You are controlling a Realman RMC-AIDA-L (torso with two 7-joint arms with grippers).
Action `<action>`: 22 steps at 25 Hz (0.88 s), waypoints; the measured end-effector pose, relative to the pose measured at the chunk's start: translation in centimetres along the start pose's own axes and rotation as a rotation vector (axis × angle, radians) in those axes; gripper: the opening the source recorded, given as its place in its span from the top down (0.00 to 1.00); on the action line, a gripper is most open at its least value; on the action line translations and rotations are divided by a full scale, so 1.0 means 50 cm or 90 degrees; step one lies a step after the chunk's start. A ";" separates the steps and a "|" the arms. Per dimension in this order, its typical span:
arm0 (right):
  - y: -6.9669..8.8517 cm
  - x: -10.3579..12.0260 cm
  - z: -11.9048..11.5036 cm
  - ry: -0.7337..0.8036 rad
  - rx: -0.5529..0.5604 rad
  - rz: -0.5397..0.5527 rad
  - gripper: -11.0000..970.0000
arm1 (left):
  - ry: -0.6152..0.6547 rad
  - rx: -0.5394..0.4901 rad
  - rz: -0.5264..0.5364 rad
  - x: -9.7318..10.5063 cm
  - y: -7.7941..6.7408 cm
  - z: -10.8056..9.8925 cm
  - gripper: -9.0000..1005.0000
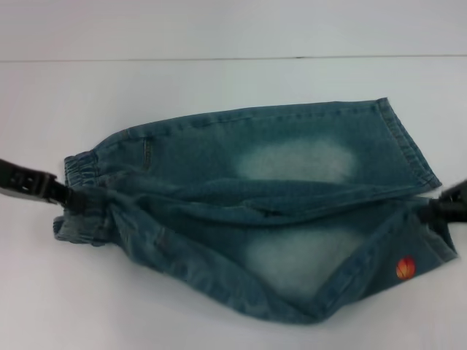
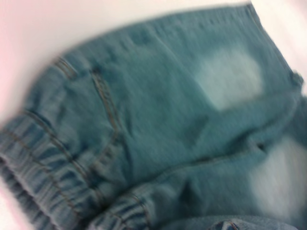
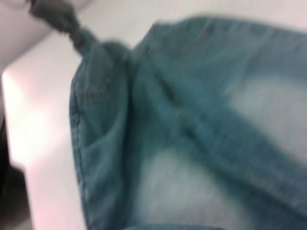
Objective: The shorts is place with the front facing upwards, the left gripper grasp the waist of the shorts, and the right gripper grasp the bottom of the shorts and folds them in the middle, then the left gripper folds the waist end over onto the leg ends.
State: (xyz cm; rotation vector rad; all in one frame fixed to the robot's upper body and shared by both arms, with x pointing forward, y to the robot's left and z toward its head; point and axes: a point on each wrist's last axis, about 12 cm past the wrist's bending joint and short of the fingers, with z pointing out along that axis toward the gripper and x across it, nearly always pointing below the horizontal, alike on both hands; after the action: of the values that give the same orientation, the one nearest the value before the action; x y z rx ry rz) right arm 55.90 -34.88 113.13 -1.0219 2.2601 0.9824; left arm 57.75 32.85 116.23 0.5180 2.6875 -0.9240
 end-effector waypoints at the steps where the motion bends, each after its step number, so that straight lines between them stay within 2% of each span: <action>1: -0.004 0.002 -0.002 -0.021 0.010 0.011 0.95 | -0.008 -0.004 -0.008 -0.001 0.003 -0.002 0.95; 7: -0.019 0.009 -0.009 -0.145 0.060 0.052 0.95 | -0.065 -0.041 -0.060 -0.012 0.027 -0.009 0.95; 12: -0.034 0.011 0.000 -0.249 0.104 0.070 0.95 | -0.089 -0.053 -0.066 -0.018 0.035 -0.005 0.95; 22: -0.074 -0.012 0.038 -0.292 0.212 0.123 0.95 | -0.160 -0.080 -0.100 -0.006 0.066 -0.016 0.95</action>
State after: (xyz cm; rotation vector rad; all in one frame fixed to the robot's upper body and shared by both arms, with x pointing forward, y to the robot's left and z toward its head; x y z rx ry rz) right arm 59.37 -34.88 110.77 -0.3924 2.0600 0.7786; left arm 59.29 35.70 115.17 0.1543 2.5608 -0.7918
